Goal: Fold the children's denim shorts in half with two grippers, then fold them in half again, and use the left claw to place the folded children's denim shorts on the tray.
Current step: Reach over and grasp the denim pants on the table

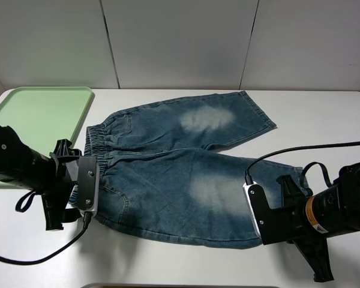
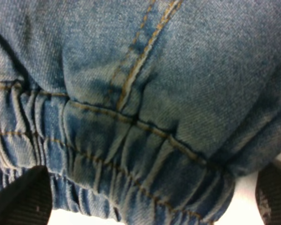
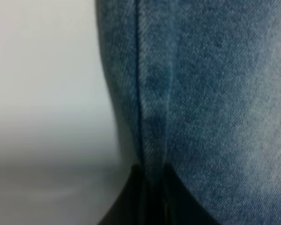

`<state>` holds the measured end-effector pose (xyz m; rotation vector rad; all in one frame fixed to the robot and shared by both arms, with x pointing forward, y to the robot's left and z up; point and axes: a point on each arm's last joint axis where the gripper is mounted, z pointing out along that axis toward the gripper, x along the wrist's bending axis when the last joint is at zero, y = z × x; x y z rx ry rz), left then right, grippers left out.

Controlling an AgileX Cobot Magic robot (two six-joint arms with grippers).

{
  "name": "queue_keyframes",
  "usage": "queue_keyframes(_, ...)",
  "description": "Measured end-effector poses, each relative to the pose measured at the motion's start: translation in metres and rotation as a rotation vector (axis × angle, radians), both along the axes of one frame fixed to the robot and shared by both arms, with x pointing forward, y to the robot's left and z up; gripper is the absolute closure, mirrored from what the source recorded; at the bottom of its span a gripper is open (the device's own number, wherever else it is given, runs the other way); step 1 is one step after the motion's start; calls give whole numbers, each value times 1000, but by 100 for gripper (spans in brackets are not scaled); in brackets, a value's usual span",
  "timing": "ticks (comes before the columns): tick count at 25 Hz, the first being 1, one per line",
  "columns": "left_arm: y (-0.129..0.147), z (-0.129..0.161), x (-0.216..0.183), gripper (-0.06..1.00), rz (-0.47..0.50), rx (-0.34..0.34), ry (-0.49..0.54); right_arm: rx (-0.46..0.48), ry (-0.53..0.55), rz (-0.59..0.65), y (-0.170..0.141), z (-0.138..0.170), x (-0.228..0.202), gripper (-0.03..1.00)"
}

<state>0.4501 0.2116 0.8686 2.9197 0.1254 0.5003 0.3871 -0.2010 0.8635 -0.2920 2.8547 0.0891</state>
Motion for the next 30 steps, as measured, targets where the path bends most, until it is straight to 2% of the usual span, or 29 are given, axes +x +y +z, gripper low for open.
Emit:
queue_keyframes(6,0,-1,-2,18,-3,2,21,3,0,-3,0,0,0,97)
queue_keyframes(18,-1,-3,-2,19,-8,4,37,10,4,-22,0,0,0,97)
queue_keyframes(24,-4,-11,4,21,-1,7,81,13,7,-29,1,0,0,97)
queue_keyframes(30,-6,-15,6,47,21,1,104,15,7,-30,1,0,0,97)
